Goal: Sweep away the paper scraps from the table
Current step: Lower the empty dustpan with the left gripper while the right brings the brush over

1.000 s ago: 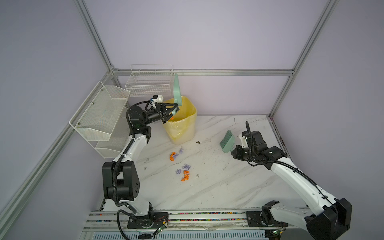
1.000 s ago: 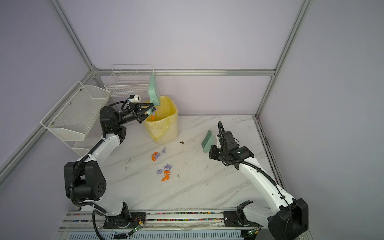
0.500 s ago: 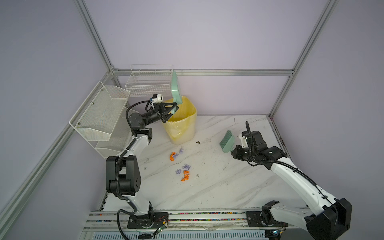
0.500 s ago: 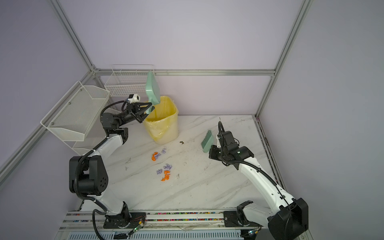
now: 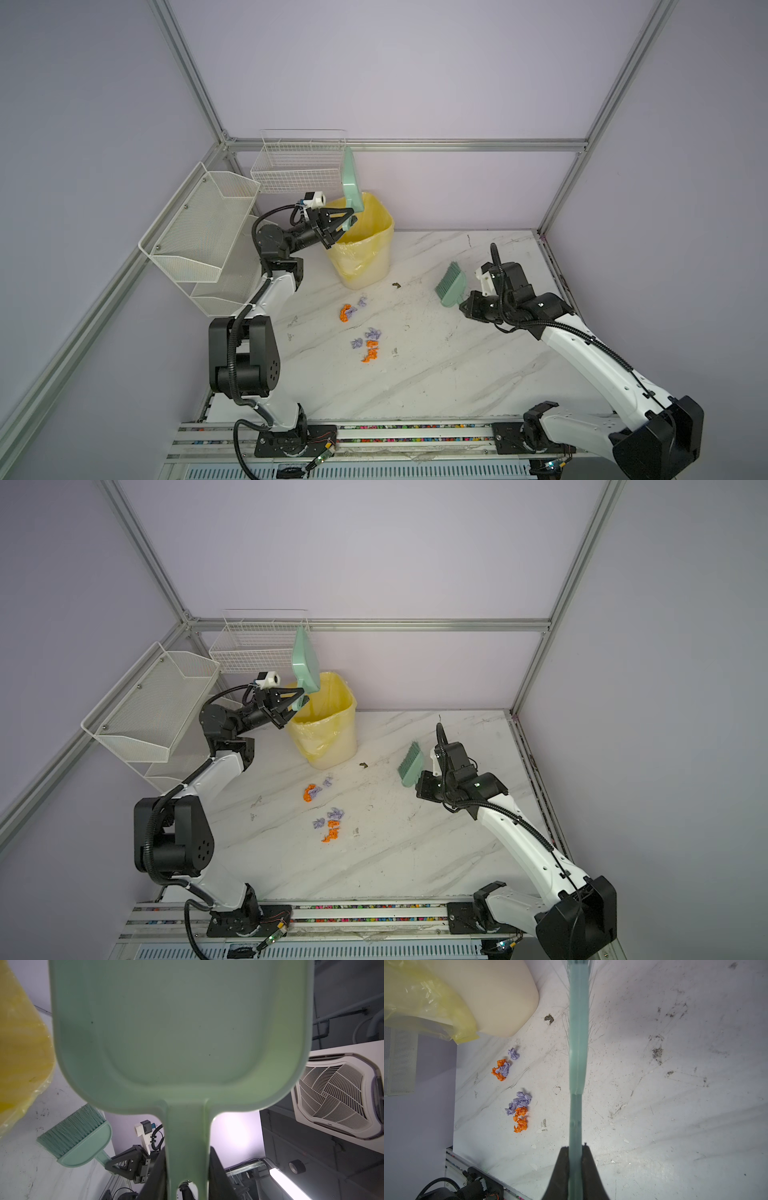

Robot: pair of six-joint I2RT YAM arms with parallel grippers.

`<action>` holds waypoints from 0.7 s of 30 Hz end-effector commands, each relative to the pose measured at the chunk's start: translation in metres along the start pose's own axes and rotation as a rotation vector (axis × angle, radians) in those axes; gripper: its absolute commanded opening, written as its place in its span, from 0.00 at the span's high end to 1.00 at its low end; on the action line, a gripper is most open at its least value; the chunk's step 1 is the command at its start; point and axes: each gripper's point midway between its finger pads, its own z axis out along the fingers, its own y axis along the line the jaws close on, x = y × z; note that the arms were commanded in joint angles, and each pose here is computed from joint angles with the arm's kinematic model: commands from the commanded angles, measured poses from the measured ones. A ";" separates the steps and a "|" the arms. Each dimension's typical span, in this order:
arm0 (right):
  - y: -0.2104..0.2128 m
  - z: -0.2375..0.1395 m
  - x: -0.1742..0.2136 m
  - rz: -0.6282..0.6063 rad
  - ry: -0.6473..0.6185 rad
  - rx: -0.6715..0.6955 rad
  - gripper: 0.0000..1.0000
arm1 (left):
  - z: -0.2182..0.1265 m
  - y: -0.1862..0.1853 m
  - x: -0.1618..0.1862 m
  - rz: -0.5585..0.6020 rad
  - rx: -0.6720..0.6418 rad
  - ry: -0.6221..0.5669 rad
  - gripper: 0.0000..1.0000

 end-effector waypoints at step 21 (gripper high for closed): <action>0.040 0.009 0.000 -0.025 0.086 -0.110 1.00 | -0.049 0.004 0.071 0.324 -0.490 -0.102 0.87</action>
